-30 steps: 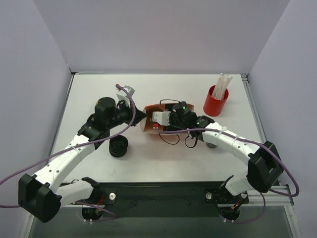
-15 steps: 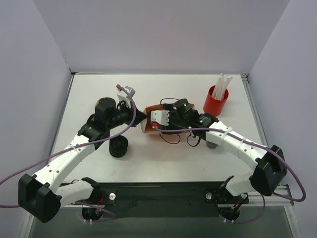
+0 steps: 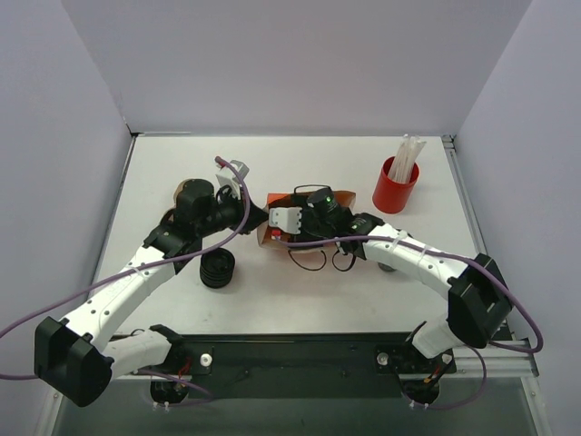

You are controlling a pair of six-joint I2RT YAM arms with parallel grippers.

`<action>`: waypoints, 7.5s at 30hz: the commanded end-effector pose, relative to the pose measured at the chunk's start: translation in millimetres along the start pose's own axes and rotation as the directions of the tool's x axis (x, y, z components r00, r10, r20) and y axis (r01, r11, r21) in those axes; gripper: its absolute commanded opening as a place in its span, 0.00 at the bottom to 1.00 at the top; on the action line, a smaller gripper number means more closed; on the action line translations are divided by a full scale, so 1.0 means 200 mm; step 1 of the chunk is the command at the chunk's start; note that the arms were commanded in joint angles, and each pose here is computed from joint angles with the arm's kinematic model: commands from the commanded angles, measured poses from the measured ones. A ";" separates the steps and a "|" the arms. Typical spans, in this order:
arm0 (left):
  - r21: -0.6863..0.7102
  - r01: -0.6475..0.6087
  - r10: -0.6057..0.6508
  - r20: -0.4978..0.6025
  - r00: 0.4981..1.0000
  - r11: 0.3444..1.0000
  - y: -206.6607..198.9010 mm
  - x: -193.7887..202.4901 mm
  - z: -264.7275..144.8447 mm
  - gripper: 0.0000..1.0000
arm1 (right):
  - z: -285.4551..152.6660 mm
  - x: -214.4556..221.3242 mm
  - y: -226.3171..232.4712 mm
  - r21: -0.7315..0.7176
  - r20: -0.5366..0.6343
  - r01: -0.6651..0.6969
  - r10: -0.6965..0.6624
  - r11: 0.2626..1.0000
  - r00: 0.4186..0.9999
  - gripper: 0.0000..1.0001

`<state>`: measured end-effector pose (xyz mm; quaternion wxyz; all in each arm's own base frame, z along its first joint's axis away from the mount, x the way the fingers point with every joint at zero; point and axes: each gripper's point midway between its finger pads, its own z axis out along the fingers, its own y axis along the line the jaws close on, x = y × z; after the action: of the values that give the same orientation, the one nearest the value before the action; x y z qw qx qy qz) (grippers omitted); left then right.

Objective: Pack the takeout coffee

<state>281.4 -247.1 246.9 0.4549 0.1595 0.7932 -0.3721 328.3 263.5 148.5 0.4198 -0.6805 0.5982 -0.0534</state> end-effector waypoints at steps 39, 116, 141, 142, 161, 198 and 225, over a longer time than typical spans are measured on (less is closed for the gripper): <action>0.024 0.070 -0.069 -0.037 0.997 0.997 -0.04 0.02 0.01 0.00 | 0.02 0.16 -0.09 0.125 -0.096 0.085 -0.073 0.989 0.993 0.42; -0.012 0.108 -0.108 -0.044 0.993 0.994 0.00 0.06 0.07 0.00 | 0.11 0.45 -0.01 0.050 -0.204 0.039 -0.028 0.998 0.979 0.42; -0.085 0.157 -0.162 -0.064 0.985 0.984 0.03 -0.02 0.10 0.00 | 0.10 0.42 -0.08 0.089 -0.183 -0.005 0.021 0.996 0.983 0.64; -0.094 0.155 -0.161 -0.065 0.985 0.983 0.03 -0.03 0.10 0.00 | 0.09 0.41 -0.10 0.095 -0.180 -0.006 0.023 0.995 0.983 0.69; -0.240 0.160 -0.201 -0.154 0.967 0.958 0.10 -0.08 0.10 0.00 | -0.07 0.27 -0.31 0.140 -0.152 -0.086 0.107 0.986 0.983 0.99; -0.226 0.158 -0.201 -0.180 0.963 0.961 0.07 -0.13 0.14 0.00 | -0.15 0.14 -0.37 0.077 -0.093 -0.128 0.135 0.989 0.986 1.00; -0.270 0.195 -0.248 -0.180 0.952 0.943 0.05 -0.28 0.16 0.16 | -0.27 -0.02 -0.49 0.108 0.016 -0.209 0.209 0.972 0.978 0.85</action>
<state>326.1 -262.1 260.2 0.3221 0.0562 0.8945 -0.3048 370.1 228.0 210.0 0.4218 -0.6102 0.6686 -0.0517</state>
